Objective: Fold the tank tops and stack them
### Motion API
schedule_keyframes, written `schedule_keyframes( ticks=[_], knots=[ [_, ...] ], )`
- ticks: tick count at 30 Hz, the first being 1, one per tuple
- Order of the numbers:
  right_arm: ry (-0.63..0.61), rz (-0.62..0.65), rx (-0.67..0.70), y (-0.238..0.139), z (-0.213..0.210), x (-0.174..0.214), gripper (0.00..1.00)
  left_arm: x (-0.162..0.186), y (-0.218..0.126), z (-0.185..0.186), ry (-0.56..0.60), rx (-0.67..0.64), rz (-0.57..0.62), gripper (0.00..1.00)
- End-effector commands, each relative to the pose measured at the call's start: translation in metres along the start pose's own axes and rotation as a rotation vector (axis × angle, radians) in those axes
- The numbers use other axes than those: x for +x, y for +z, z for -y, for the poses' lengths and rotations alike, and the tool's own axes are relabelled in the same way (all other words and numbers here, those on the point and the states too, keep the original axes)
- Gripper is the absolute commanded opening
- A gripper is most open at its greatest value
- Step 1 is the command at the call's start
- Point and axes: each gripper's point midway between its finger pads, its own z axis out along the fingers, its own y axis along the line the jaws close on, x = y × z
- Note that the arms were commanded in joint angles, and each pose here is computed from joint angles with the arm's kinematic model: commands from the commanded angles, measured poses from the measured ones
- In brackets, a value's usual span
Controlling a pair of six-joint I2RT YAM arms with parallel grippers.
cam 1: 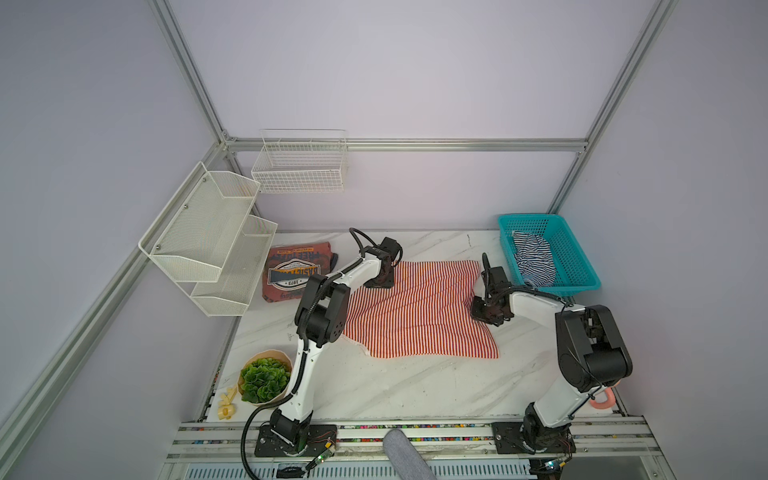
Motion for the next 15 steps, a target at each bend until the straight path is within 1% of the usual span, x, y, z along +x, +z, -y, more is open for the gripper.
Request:
schedule_keyframes(
  ticks=[1,6,9,12,15],
  knots=[
    [0.03,-0.071,0.11,0.009,0.026,0.029,0.22,-0.027,-0.004,-0.013,-0.07,-0.013,0.051,0.46],
    [0.071,-0.067,0.137,0.004,0.036,0.039,0.22,-0.011,0.017,-0.037,-0.1,-0.077,-0.01,0.46],
    [0.099,-0.056,0.152,-0.001,0.04,0.042,0.22,-0.005,0.023,-0.047,-0.12,-0.095,-0.034,0.46],
    [0.098,-0.045,0.145,-0.003,0.039,0.04,0.22,-0.006,0.021,-0.046,-0.121,-0.078,-0.034,0.46],
    [0.082,-0.022,0.117,-0.007,0.031,0.03,0.26,-0.014,0.007,-0.035,-0.129,-0.017,-0.013,0.48]
  ],
)
